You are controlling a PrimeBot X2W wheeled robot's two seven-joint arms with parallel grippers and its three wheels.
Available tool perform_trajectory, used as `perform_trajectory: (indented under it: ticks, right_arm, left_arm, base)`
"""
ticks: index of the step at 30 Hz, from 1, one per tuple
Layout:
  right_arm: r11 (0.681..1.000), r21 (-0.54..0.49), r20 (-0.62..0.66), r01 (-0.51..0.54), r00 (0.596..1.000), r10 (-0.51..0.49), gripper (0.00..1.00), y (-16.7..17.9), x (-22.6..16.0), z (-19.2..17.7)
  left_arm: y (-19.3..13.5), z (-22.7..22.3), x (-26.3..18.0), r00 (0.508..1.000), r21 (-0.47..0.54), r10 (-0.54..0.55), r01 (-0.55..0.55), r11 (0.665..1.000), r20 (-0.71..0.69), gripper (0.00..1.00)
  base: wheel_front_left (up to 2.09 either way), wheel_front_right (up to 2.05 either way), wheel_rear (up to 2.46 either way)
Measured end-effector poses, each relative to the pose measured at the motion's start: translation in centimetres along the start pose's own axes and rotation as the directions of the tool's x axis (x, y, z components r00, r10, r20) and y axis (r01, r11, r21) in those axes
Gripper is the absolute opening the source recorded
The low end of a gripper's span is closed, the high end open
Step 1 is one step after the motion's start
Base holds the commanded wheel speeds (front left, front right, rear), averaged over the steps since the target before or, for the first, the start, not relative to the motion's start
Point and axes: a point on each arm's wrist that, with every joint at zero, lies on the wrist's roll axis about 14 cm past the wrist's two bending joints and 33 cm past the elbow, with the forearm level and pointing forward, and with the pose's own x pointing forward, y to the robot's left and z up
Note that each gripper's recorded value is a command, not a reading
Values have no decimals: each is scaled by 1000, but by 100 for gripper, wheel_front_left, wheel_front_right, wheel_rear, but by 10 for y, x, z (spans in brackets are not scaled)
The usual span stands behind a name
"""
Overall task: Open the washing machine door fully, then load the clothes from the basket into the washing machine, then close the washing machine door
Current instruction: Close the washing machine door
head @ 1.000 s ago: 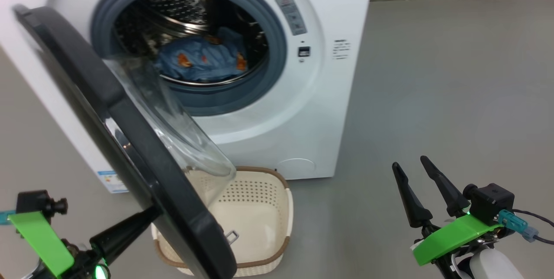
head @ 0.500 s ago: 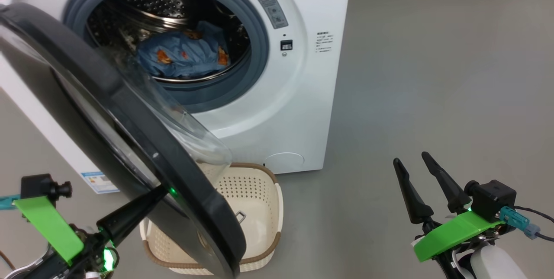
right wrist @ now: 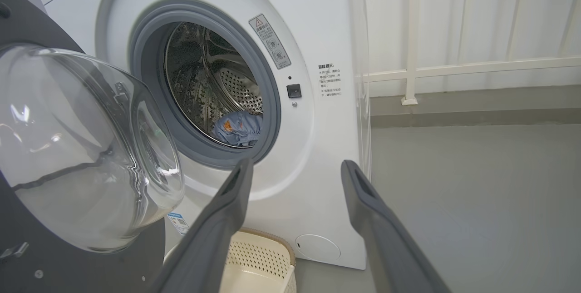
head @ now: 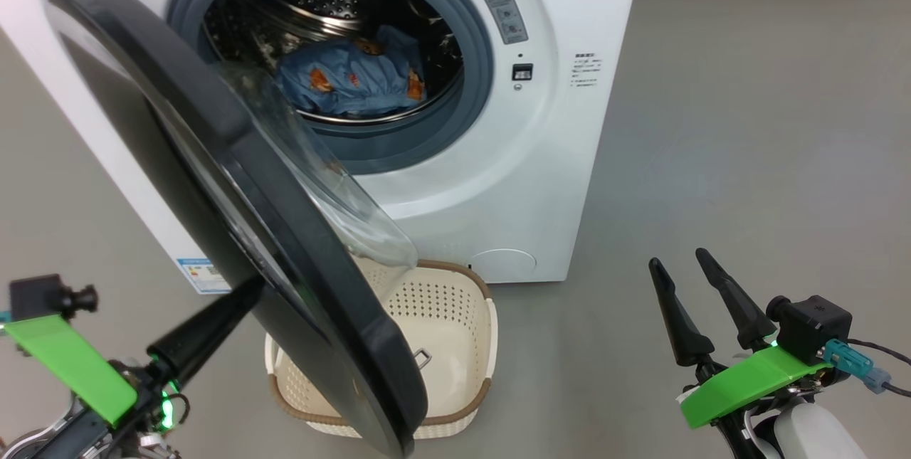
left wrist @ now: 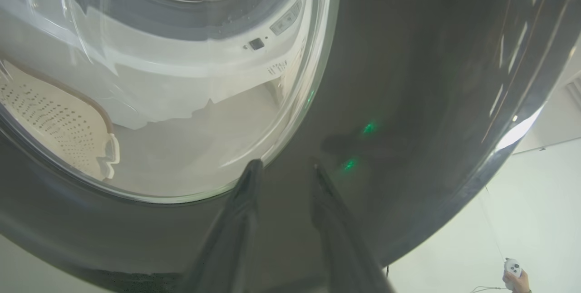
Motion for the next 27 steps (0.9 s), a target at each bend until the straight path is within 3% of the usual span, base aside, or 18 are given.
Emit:
perform_trajectory:
  ticks: [1, 6, 11, 18, 21, 24, 27]
  right_arm:
    - [1000, 2, 0, -3, 1000, 3, 100, 1, 1, 0]
    - [1000, 6, -2, -13, 1000, 13, 100, 5, 5, -2]
    - [1000, 5, 0, -15, 1000, 15, 100, 5, 4, -1]
    - [1000, -4, 4, -10, 1000, 10, 100, 2, 2, 2]
    - [1000, -5, 7, -7, 1000, 7, 100, 1, 1, 3]
    - [1000, -7, 10, -4, 1000, 4, 100, 0, 0, 4]
    - [1000, -7, 12, -3, 1000, 3, 100, 0, 0, 5]
  left_arm:
    - [0, 3, -2, 1000, 11, 4, -4, 1000, 17, 100]
    - [2, 23, -10, 990, 119, 47, -64, 991, 136, 100]
    - [-2, 43, -14, 959, 239, 73, -141, 961, 272, 100]
    - [4, 45, -20, 916, 430, 106, -281, 858, 388, 100]
    - [15, 38, -21, 904, 512, 129, -343, 788, 408, 100]
    - [26, 30, -21, 892, 521, 131, -366, 771, 433, 100]
    - [37, 25, -23, 883, 568, 140, -403, 718, 449, 100]
  base:
    - [0, 0, 0]
    - [0, 0, 0]
    - [0, 0, 0]
    - [0, 0, 0]
    - [0, 0, 0]
    - [0, 0, 0]
    - [0, 0, 0]
